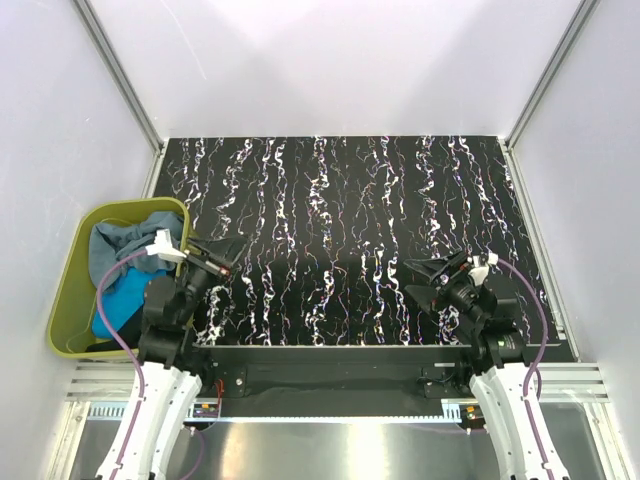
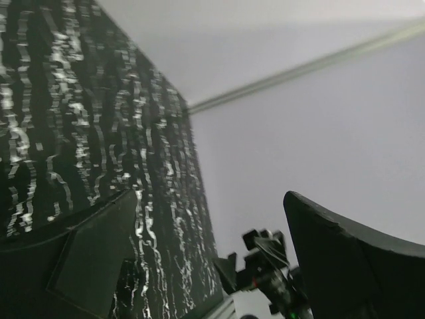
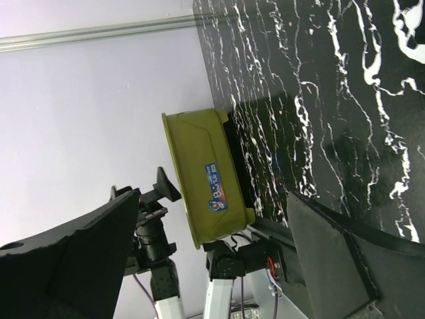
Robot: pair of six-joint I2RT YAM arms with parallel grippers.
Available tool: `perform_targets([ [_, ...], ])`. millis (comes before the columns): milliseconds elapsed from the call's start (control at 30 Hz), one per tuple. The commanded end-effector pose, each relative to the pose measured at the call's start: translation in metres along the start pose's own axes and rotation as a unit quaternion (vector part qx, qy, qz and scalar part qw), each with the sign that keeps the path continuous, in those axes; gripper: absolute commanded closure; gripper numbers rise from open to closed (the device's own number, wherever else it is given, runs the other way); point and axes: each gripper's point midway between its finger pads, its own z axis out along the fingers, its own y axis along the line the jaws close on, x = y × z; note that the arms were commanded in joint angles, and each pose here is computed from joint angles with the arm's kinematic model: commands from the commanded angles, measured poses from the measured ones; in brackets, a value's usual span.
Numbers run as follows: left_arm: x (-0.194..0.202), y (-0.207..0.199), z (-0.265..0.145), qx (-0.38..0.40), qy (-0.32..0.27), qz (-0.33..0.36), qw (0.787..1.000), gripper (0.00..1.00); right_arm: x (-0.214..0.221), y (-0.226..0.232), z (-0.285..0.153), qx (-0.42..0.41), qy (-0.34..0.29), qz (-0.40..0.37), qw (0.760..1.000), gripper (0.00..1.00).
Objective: Fold and stack the t-shirts
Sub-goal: Grab the tshirt from the pile
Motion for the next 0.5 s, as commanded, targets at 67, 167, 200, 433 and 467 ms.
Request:
perform_targets([
  [67, -0.022, 0.024, 0.005, -0.152, -0.014, 0.013, 0.988, 0.01, -0.005, 0.026, -0.007, -0.002, -0.015, -0.001, 1.000, 0.00],
  [167, -0.034, 0.003, 0.018, -0.147, -0.004, 0.053, 0.988, 0.01, 0.003, 0.033, -0.012, 0.002, 0.004, 0.001, 1.000, 0.00],
  [200, -0.040, -0.003, 0.023, -0.144, -0.007, 0.078, 0.987, 0.01, 0.006, 0.025, -0.014, 0.027, 0.009, 0.015, 0.999, 0.00],
  [433, -0.137, 0.021, 0.021, -0.340, -0.151, 0.176, 0.911, 0.01, 0.005, 0.020, -0.033, 0.119, -0.003, -0.031, 0.992, 0.00],
  [467, -0.151, 0.021, 0.025, -0.367, -0.162, 0.182, 0.898, 0.01, 0.005, 0.026, -0.034, 0.120, 0.000, -0.046, 0.992, 0.00],
])
